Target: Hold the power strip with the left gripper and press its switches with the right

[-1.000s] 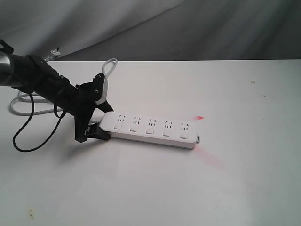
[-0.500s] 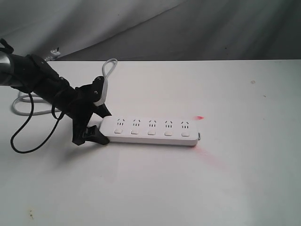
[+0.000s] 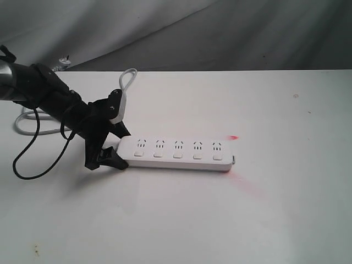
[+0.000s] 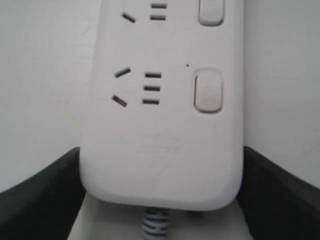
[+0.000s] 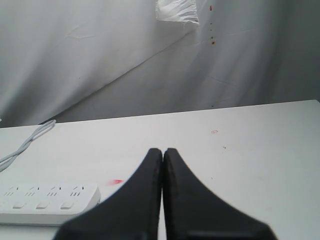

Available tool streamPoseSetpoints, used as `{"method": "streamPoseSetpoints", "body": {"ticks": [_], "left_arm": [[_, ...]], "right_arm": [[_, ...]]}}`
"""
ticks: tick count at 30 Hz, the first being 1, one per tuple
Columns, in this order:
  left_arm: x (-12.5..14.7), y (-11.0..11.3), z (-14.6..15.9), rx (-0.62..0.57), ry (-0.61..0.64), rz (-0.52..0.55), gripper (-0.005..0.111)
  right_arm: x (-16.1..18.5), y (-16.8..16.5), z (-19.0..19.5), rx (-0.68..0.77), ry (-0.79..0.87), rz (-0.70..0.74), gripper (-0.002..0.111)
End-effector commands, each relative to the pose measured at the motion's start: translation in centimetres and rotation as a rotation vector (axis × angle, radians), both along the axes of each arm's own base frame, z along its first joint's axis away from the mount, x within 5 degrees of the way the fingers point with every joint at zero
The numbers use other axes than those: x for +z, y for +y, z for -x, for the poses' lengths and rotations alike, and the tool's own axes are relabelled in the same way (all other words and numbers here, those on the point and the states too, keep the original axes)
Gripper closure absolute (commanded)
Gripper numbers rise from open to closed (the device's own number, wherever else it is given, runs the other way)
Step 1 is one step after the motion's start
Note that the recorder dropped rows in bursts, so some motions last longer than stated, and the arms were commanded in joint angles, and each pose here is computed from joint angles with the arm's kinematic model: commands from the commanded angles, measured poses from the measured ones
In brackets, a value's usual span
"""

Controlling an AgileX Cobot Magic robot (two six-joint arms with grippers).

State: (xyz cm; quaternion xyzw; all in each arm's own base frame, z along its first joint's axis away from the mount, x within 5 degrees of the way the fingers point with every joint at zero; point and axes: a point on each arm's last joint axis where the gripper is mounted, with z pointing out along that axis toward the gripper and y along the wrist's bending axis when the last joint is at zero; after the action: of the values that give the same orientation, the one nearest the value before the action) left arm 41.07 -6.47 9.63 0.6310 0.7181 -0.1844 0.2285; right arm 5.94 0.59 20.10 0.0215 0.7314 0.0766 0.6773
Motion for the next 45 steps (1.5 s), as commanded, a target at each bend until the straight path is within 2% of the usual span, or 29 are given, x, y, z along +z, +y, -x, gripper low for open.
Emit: {"method": "streamPoseSetpoints", "body": {"ticks": [1,33,39,43,45], "left_arm": [[0.0,-0.4,0.1,-0.003,0.017,0.019,0.052],[0.0,-0.4,0.1,-0.003,0.017,0.019,0.052],[0.0,-0.4,0.1,-0.003,0.017,0.019,0.052],[0.0,-0.4,0.1,-0.003,0.017,0.019,0.052],[0.0,-0.4,0.1,-0.003,0.017,0.019,0.052]], "right_arm": [[-0.1,-0.1,0.0,-0.008,-0.005,0.0,0.108],[-0.1,-0.1,0.0,-0.008,-0.005,0.0,0.108],[-0.2,0.3,0.1,0.015,0.045,-0.147,0.108],[3.9,1.0,1.0,0.099,0.119,-0.115,0.108],[5.5,0.9,0.8,0.093,0.121,-0.072,0.108]]}}
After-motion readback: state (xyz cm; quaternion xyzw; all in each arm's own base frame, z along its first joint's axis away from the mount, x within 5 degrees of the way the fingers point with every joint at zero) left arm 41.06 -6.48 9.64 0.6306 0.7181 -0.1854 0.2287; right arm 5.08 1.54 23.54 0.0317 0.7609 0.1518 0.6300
